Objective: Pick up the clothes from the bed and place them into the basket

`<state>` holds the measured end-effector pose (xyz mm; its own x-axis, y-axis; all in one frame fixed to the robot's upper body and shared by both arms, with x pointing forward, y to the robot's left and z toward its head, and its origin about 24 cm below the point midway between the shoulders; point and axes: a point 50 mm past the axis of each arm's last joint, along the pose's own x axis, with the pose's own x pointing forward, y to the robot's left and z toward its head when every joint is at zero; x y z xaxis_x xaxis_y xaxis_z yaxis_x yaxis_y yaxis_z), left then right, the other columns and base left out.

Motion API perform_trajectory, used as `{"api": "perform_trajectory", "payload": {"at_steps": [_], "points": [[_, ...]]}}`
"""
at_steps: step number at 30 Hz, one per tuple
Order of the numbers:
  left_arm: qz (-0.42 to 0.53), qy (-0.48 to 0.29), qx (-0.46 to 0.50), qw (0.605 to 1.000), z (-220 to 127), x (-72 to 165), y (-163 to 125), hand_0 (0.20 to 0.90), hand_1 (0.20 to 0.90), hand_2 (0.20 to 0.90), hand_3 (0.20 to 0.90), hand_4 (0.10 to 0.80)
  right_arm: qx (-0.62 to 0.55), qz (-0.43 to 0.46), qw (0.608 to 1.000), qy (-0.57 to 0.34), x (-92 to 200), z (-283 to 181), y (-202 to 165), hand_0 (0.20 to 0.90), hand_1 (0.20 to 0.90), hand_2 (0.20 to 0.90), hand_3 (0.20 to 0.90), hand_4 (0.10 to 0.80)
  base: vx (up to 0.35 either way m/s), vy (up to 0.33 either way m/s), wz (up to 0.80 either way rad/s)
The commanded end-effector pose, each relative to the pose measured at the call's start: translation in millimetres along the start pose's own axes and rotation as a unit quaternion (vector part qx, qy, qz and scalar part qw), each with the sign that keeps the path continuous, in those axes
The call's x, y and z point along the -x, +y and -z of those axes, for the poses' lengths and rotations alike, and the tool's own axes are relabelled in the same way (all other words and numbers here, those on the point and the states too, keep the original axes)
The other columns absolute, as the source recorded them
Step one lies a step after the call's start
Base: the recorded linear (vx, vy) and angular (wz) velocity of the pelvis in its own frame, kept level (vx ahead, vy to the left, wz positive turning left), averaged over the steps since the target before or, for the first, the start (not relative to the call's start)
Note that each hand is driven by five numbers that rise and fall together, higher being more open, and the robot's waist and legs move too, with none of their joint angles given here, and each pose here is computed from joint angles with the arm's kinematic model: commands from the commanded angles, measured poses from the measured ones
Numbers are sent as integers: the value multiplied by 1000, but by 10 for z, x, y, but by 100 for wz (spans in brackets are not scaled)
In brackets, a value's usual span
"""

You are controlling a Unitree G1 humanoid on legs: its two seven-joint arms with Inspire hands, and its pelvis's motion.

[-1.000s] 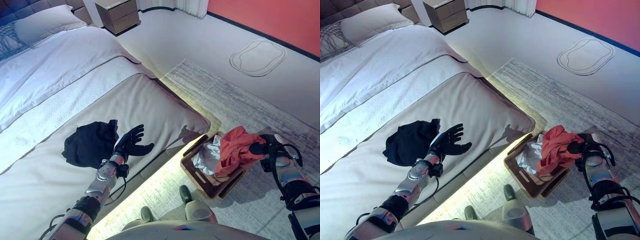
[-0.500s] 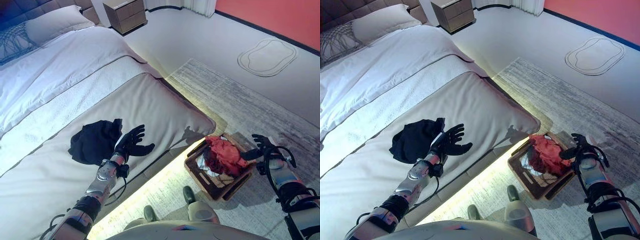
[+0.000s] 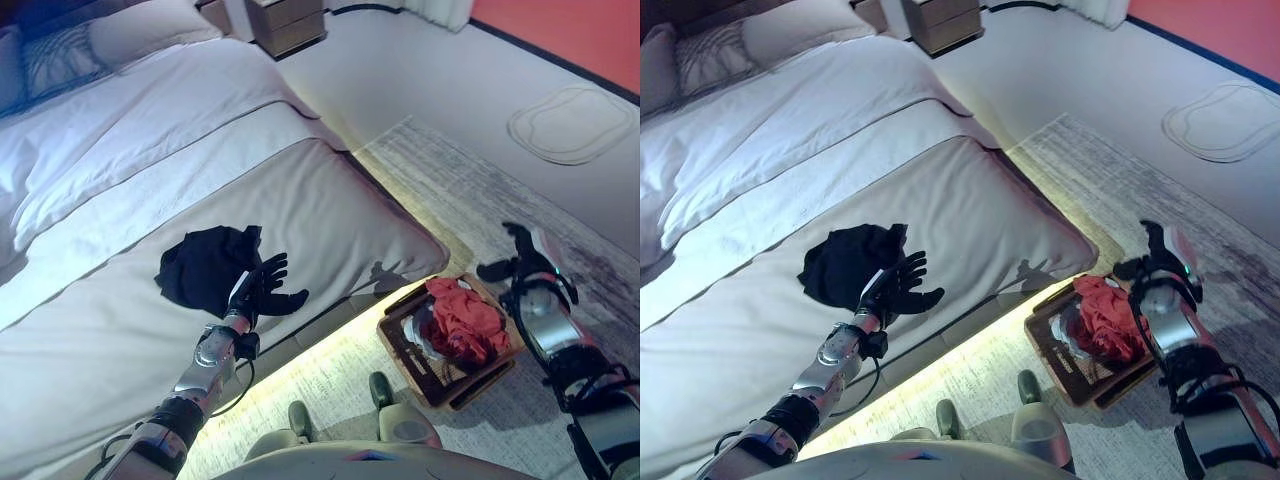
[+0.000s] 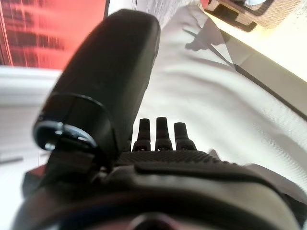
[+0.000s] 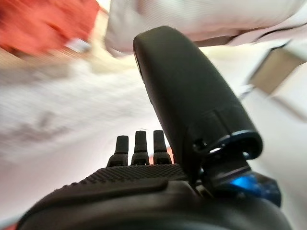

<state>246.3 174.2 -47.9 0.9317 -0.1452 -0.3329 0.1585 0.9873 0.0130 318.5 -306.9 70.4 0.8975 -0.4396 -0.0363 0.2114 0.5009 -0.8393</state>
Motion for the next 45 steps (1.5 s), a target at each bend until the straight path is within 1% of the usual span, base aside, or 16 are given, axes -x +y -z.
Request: {"api": "perform_trajectory", "payload": {"at_steps": [1, 5, 9, 12, 16, 19, 24, 29, 32, 36, 39, 42, 44, 45], "points": [[-3, -121, -44, 992, -481, -118, 123, 900, 900, 900, 900, 800, 4, 131, 973, -192, -226, -1056, -760, 900, 900, 900, 900, 800, -133, 24, 49], [16, -137, -34, 990, -519, -100, 148, 900, 900, 900, 900, 800, 35, 154, 955, -249, -234, -1414, -951, 900, 900, 900, 900, 800, -82, 10, 56], [21, -146, -36, 988, -471, 9, 225, 900, 900, 900, 900, 800, 40, 167, 946, -275, -230, -1720, -1063, 900, 900, 900, 900, 800, -42, -12, 50], [30, -158, -42, 986, -479, 72, 267, 900, 900, 900, 900, 800, 49, 179, 941, -282, -218, -1897, -1164, 900, 900, 900, 900, 800, -58, 22, 52], [35, -168, -50, 984, -496, 131, 285, 900, 900, 900, 900, 800, 59, 188, 938, -284, -203, -2042, -1206, 900, 900, 900, 900, 800, -41, 24, 50], [40, -197, -56, 978, -611, 175, 292, 900, 900, 900, 900, 800, 57, 194, 939, -278, -193, -2141, -1241, 900, 900, 900, 900, 800, 1, 17, 48], [33, -225, -33, 973, -666, 252, 315, 900, 900, 900, 900, 800, 66, 194, 942, -266, -200, -2190, -1227, 900, 900, 900, 900, 800, 76, 18, 46], [46, -212, -32, 976, -580, 317, 288, 900, 900, 900, 900, 800, 55, 185, 950, -245, -218, -2241, -1235, 900, 900, 900, 900, 800, 51, 39, 32], [45, -215, -32, 975, -602, 361, 311, 900, 900, 900, 900, 800, 61, 184, 956, -222, -242, -2240, -1286, 900, 900, 900, 900, 800, 45, -1, 27], [34, -241, -3, 970, -694, 449, 371, 900, 900, 900, 900, 800, 91, 187, 963, -171, -306, -2151, -1370, 900, 900, 900, 900, 800, 17, -23, 18], [35, -266, -2, 963, -773, 503, 368, 900, 900, 900, 900, 800, 104, 184, 968, -136, -373, -2048, -1437, 900, 900, 900, 900, 800, -30, -42, 14], [38, -285, 2, 958, -834, 535, 359, 900, 900, 900, 900, 800, 99, 177, 973, -108, -432, -1949, -1493, 900, 900, 900, 900, 800, -27, -8, 9], [42, -295, 3, 955, -872, 547, 344, 900, 900, 900, 900, 800, 70, 158, 980, -98, -463, -1906, -1490, 900, 900, 900, 900, 800, -29, 7, 3], [43, -297, 4, 954, -883, 547, 329, 900, 900, 900, 900, 800, 53, 156, 982, -96, -466, -1907, -1496, 639, 639, 639, 595, 495, -33, 5, -1]]}}
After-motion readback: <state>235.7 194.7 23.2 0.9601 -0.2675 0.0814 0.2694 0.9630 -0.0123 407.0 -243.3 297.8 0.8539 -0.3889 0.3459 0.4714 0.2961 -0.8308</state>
